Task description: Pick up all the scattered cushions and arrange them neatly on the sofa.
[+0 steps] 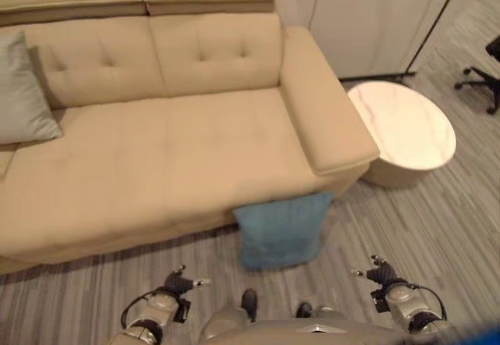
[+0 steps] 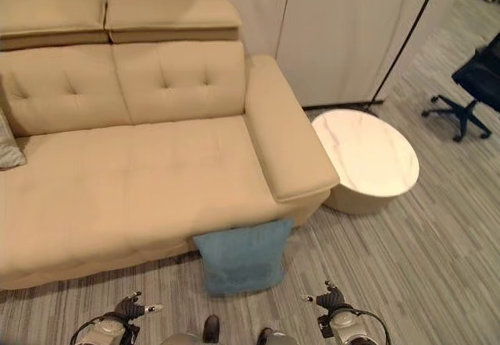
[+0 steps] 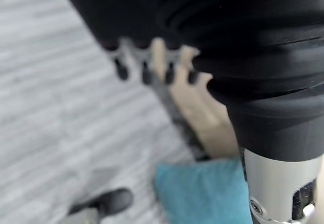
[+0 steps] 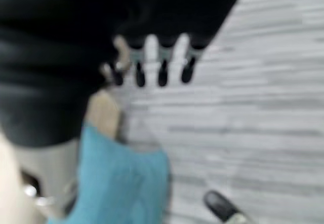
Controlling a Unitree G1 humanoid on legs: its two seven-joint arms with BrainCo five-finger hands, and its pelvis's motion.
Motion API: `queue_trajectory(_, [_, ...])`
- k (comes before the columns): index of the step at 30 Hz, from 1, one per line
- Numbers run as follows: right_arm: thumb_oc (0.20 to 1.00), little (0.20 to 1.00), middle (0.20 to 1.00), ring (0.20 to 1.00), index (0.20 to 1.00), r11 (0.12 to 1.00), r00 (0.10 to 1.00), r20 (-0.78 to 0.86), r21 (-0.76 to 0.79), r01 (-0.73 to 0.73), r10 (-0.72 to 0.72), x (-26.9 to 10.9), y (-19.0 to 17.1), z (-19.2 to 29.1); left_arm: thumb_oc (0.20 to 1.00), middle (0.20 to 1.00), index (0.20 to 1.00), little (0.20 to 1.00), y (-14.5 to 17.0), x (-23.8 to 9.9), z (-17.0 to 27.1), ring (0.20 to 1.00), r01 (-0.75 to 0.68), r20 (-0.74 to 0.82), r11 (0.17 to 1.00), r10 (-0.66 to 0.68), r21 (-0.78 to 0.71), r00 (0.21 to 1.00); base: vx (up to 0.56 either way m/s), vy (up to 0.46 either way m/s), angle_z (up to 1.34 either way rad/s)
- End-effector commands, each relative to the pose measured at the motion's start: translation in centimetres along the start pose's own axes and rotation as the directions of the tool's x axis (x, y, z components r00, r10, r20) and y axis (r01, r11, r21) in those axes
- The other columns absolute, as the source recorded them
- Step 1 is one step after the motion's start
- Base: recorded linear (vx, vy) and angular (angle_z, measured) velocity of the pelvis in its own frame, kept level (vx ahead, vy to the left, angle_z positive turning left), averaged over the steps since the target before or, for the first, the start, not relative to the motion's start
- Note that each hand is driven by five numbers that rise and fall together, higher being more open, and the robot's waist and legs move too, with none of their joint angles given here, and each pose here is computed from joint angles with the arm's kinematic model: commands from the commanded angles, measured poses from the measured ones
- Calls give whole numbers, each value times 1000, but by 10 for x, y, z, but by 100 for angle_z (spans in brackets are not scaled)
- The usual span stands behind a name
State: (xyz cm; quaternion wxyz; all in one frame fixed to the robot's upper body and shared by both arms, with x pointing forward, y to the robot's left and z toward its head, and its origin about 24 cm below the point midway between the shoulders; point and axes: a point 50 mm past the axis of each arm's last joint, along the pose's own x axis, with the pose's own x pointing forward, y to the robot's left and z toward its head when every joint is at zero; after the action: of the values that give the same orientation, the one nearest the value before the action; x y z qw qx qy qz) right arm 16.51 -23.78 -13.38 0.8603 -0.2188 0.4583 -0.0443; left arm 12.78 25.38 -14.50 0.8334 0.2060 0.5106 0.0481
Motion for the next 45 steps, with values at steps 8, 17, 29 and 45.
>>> queue_trajectory(8, [1000,1000,1000,1000,1000,999,999,1,-9,51,-51,1,-17,-3,1000,1000,1000,1000,-10,1,9,1000,17,33,1000,-16,-4,999,114,-197,34])
queue_trajectory(17, [1000,1000,1000,1000,1000,997,996,-23,11,82,-82,0,-28,-11,1000,1000,1000,1000,-20,2,38,1000,58,133,997,-52,-41,990,39,-94,47])
queue_trajectory(29, [1000,1000,1000,1000,1000,999,999,-7,-27,42,-42,1,-14,-4,1000,1000,1000,1000,-6,2,23,1000,22,85,999,-19,-40,996,136,97,2])
queue_trajectory(45, [1000,1000,1000,1000,1000,996,993,78,-27,86,-84,5,-25,21,1000,1000,1000,1000,14,4,68,1000,-39,231,991,67,-124,971,31,-14,-4])
